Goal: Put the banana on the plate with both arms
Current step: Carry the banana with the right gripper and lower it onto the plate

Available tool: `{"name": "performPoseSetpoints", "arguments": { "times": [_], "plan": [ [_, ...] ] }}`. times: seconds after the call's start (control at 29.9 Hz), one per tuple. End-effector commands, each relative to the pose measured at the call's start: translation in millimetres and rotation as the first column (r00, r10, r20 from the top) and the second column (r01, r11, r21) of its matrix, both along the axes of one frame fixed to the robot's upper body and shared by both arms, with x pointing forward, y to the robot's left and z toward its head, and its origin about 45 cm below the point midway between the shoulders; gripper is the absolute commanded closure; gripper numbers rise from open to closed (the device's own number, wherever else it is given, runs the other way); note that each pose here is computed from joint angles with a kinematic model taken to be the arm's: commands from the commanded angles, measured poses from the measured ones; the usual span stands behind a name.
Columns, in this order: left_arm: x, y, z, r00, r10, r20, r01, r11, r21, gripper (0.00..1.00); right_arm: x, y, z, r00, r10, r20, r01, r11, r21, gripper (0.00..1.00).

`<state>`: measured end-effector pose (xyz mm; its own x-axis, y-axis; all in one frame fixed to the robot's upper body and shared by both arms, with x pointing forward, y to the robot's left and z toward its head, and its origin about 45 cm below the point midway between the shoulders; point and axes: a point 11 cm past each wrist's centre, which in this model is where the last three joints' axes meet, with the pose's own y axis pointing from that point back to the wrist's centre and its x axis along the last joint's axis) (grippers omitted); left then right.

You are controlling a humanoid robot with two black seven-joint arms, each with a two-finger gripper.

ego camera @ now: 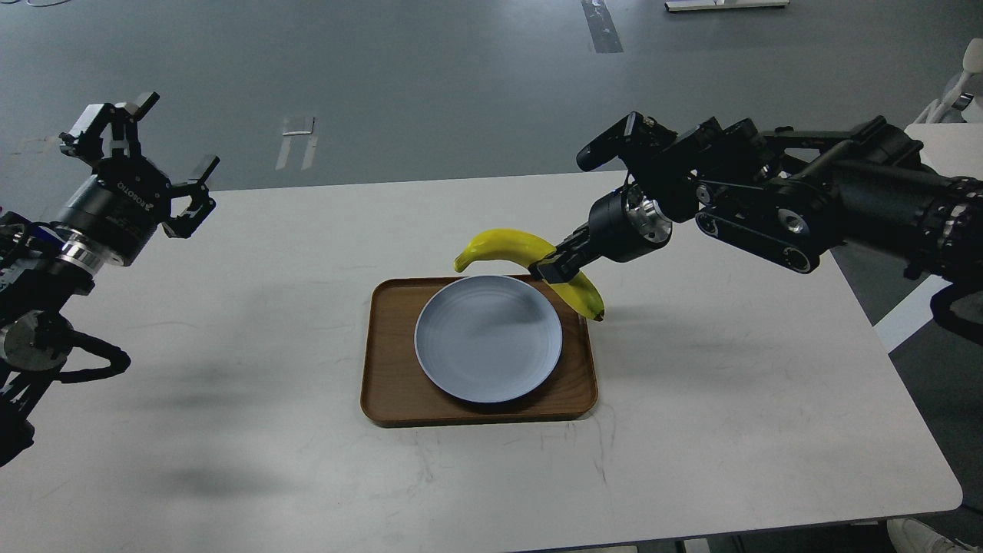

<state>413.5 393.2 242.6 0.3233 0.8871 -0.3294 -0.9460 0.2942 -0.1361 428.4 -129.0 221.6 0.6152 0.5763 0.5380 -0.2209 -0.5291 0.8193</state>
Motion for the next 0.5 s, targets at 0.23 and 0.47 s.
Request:
{"name": "performPoseSetpoints", "arguments": {
  "times": [0.23,0.47],
  "plan": [
    [0.2,-1.5,-0.5,1.0,-0.002,0.0,0.002,1.0,-0.003,0.02,-14.3,41.4,-41.0,0.998,0.047,-0.037,-0.048,0.998,-0.036,1.0],
    [0.0,-0.3,0.1,1.0,-0.001,0.001,0.001,1.0,0.0,0.02,-4.0,24.0,-46.4,1.0,-0.006,-0.022,0.005,0.998,-0.065,1.0]
  ]
}}
